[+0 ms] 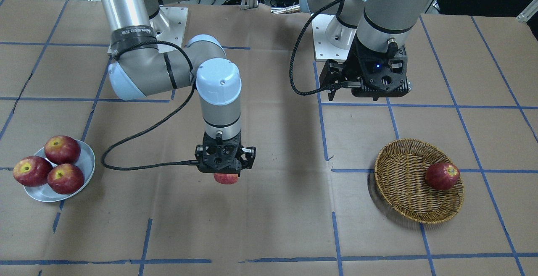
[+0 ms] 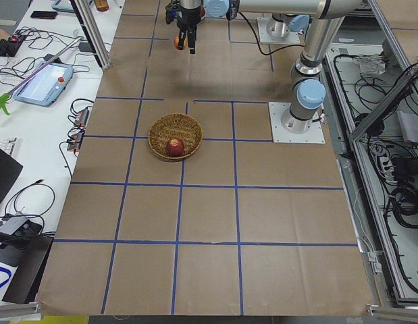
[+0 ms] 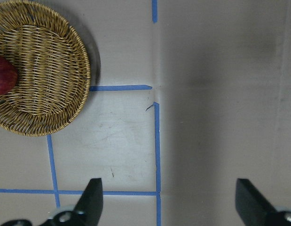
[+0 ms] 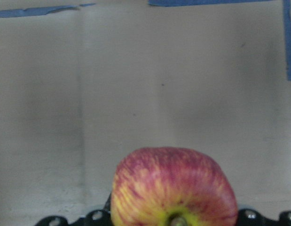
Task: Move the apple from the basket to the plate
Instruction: 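Lift the apple with the right gripper and carry it over the white plate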
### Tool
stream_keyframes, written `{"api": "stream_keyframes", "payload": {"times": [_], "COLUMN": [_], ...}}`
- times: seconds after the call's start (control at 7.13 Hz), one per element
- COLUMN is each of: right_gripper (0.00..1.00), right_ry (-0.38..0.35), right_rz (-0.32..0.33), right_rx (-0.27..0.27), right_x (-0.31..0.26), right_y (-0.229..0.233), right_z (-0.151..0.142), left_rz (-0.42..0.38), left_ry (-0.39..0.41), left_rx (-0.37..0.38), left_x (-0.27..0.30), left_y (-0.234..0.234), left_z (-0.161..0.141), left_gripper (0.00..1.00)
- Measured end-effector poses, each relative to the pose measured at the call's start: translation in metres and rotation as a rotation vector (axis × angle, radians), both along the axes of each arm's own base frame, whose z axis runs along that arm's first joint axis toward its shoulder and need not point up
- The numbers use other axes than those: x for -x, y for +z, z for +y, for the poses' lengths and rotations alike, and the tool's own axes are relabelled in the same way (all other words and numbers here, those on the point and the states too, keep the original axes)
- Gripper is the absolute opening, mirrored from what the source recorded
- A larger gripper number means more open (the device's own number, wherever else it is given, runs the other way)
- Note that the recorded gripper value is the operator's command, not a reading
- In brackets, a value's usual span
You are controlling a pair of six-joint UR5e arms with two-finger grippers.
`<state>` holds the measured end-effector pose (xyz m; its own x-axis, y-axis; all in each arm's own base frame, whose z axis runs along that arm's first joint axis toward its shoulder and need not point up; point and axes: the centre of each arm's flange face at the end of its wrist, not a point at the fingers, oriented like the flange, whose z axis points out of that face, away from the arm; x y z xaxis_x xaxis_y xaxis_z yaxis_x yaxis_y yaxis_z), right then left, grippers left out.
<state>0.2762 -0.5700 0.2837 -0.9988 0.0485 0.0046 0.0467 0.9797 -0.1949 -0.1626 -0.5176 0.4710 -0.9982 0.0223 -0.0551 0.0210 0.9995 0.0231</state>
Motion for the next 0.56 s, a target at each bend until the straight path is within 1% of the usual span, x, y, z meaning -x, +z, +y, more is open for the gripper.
{"api": "stream_keyframes", "payload": {"times": [0.28,0.56], "right_gripper": [0.57,0.57], "right_ry": [0.034,0.088], "right_rz": [0.04,0.073], "right_rx": [-0.027,-0.054], "right_x": [0.1,0.209], "right_y": [0.022,0.026], "right_z": [-0.006,-0.003], "left_rz": [-0.001,-0.003], "left_ry": [0.0,-0.001], "left_rx": [-0.002,-0.008], "left_x": [0.0,0.0], "left_y": [-0.001,-0.004], "left_z": [0.0,0.003], "left_gripper": [0.99,0.99]}}
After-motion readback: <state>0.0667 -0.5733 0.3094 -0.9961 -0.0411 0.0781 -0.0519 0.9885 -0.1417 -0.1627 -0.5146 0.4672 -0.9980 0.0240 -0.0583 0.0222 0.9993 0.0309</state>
